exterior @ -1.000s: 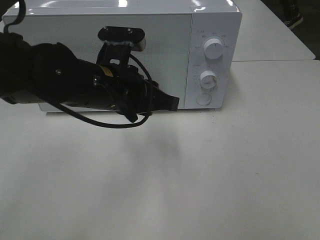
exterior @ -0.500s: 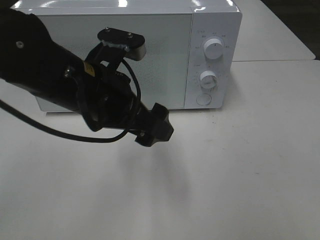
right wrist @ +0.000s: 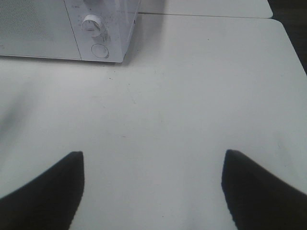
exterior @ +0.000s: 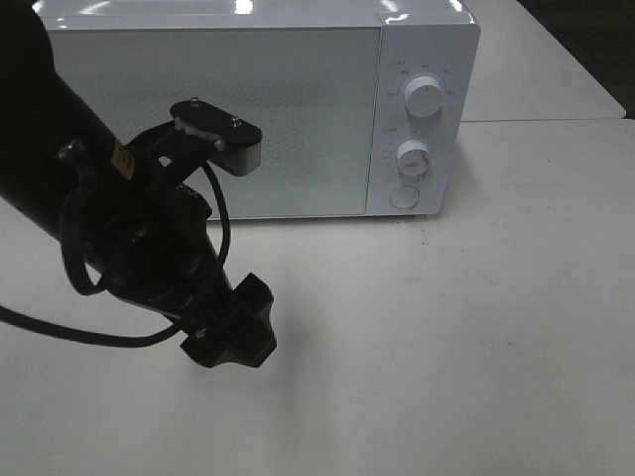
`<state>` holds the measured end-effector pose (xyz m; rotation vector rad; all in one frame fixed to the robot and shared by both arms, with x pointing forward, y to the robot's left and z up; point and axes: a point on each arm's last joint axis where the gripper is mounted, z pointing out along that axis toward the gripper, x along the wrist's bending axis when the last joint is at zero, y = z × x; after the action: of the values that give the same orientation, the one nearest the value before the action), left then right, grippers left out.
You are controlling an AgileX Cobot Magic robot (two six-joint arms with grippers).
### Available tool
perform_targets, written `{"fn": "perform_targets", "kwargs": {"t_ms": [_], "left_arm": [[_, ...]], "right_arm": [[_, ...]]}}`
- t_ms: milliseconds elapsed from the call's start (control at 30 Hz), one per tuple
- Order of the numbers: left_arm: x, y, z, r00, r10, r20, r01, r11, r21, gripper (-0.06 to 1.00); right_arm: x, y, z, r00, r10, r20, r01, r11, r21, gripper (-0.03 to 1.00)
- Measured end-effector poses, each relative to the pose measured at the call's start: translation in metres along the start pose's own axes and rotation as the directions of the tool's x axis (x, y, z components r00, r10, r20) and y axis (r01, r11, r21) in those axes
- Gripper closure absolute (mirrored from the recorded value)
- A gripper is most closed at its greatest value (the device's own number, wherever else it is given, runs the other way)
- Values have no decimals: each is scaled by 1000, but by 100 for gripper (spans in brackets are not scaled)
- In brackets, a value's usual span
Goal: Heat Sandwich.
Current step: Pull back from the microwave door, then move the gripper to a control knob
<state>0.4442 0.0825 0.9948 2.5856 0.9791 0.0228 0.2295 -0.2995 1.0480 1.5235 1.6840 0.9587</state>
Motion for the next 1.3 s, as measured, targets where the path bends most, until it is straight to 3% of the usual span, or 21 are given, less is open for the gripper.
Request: {"fn": "perform_targets", "kwargs": {"t_ms": [267, 400, 600, 700, 733, 767, 900, 933, 1033, 1067, 1167, 1300], "left_arm": [[21, -9, -4, 996, -83, -35, 86, 993, 78, -4], [58, -21, -18, 976, -209, -69, 215, 971, 102, -4], [87, -36, -37, 948, -303, -102, 312, 946, 86, -4], [105, -53, -51, 915, -381, -130, 391, 919, 54, -4], [114, -67, -60, 891, -429, -149, 438, 898, 34, -4], [114, -67, -60, 891, -429, -149, 438, 898, 34, -4], [126, -97, -83, 821, -541, -182, 542, 839, -51, -4], [126, -97, -83, 821, -541, -182, 542, 839, -51, -4], [126, -108, -105, 777, -599, -191, 583, 800, -139, -4], [126, -108, -105, 777, -599, -191, 583, 800, -139, -4], [123, -119, -123, 736, -645, -206, 614, 764, -197, -4], [114, -133, -136, 706, -669, -231, 618, 742, -258, -4]], "right_arm": [[0, 0, 0, 1000, 0, 0, 0, 1000, 0, 21], [0, 0, 0, 1000, 0, 0, 0, 1000, 0, 21], [0, 0, 0, 1000, 0, 0, 0, 1000, 0, 21], [0, 0, 0, 1000, 0, 0, 0, 1000, 0, 21], [0, 0, 0, 1000, 0, 0, 0, 1000, 0, 21], [0, 0, 0, 1000, 0, 0, 0, 1000, 0, 21], [0, 0, 0, 1000, 0, 0, 0, 1000, 0, 21], [0, 0, 0, 1000, 0, 0, 0, 1000, 0, 21], [0, 0, 0, 1000, 0, 0, 0, 1000, 0, 21], [0, 0, 0, 1000, 0, 0, 0, 1000, 0, 21], [0, 0, 0, 1000, 0, 0, 0, 1000, 0, 21], [0, 0, 0, 1000, 0, 0, 0, 1000, 0, 21]]}}
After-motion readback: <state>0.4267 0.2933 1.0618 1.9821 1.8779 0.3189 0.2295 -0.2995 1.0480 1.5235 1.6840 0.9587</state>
